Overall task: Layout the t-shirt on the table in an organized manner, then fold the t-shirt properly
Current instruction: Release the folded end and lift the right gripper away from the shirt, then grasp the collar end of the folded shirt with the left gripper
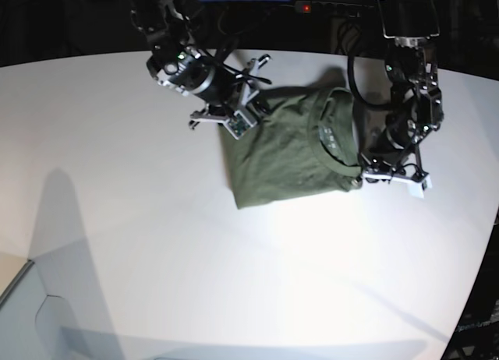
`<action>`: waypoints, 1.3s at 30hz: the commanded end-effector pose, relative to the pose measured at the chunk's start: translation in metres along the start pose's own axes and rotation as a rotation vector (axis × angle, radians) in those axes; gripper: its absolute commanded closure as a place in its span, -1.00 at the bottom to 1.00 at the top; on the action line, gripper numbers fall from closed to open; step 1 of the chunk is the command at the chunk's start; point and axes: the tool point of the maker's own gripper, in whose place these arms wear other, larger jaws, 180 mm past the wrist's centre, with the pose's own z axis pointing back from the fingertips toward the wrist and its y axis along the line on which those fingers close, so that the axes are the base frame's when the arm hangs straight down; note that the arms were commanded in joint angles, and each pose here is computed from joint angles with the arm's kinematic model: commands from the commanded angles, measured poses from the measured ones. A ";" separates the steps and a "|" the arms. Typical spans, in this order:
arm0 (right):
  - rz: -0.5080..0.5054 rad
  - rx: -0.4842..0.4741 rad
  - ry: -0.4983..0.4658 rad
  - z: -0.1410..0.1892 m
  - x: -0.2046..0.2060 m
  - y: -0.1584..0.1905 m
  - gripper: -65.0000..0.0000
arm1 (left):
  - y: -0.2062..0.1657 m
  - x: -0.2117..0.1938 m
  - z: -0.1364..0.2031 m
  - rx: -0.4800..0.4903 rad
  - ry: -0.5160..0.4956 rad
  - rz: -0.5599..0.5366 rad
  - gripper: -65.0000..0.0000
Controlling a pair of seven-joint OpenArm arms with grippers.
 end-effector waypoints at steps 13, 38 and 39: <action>0.073 -0.148 -0.271 0.063 0.091 -0.030 0.60 | -0.030 0.082 0.069 -0.104 -0.283 -0.037 0.99; -0.005 -0.317 -0.194 0.099 0.049 -0.078 0.60 | -0.029 -0.041 0.079 -0.110 -0.026 -0.078 -0.66; -0.006 -0.316 -0.192 0.099 0.049 -0.078 0.60 | -0.032 -0.047 0.077 -0.116 -0.011 -0.084 -0.66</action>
